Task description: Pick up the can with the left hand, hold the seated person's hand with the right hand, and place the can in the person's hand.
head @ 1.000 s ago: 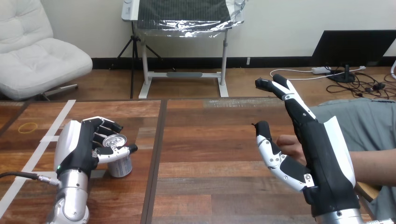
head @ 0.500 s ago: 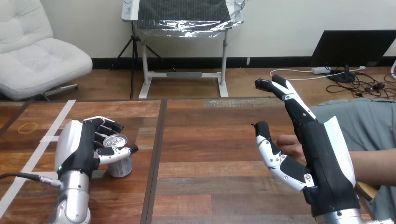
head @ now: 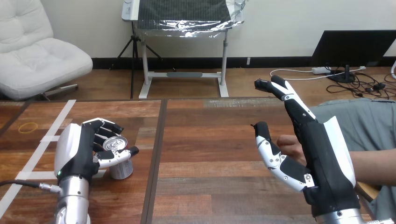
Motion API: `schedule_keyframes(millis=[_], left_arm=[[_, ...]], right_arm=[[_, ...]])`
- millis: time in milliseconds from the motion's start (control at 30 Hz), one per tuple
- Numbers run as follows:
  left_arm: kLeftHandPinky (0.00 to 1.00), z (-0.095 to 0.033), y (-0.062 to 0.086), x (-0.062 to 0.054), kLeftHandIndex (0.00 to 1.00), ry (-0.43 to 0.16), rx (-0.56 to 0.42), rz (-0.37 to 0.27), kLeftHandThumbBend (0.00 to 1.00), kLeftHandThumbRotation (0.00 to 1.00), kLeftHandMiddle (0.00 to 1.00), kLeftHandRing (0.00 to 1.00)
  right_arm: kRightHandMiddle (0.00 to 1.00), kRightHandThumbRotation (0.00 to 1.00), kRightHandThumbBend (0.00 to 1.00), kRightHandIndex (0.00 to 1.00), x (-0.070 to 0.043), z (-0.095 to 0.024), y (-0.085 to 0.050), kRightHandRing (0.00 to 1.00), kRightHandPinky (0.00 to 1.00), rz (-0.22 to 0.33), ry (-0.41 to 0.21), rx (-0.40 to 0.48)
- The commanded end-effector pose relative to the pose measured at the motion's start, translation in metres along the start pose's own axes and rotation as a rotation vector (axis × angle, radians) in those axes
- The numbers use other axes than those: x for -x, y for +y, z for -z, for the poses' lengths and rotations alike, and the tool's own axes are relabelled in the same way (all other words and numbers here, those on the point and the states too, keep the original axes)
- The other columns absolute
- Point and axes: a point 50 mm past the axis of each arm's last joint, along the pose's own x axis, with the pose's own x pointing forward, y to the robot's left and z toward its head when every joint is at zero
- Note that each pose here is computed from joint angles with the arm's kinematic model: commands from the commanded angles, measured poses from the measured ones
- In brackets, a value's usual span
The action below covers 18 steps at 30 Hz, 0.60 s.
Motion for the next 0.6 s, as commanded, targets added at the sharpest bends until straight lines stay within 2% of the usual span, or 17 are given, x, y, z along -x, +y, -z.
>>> schedule_keyframes(millis=[0, 567], left_arm=[[0.44, -0.015, 0.006, -0.009, 0.53, -0.078, 0.041, -0.051, 0.7, 0.0, 0.52, 0.47], [0.42, -0.027, 0.008, -0.01, 0.53, -0.157, 0.119, -0.064, 0.69, 0.0, 0.5, 0.44]], right_arm=[[0.96, 0.0, 0.18, 0.84, -0.009, -0.018, -0.007, 1.0, 1.0, 0.03, -0.114, 0.002], [0.96, 0.0, 0.17, 0.84, -0.01, -0.019, -0.007, 1.0, 1.0, 0.031, -0.119, -0.003]])
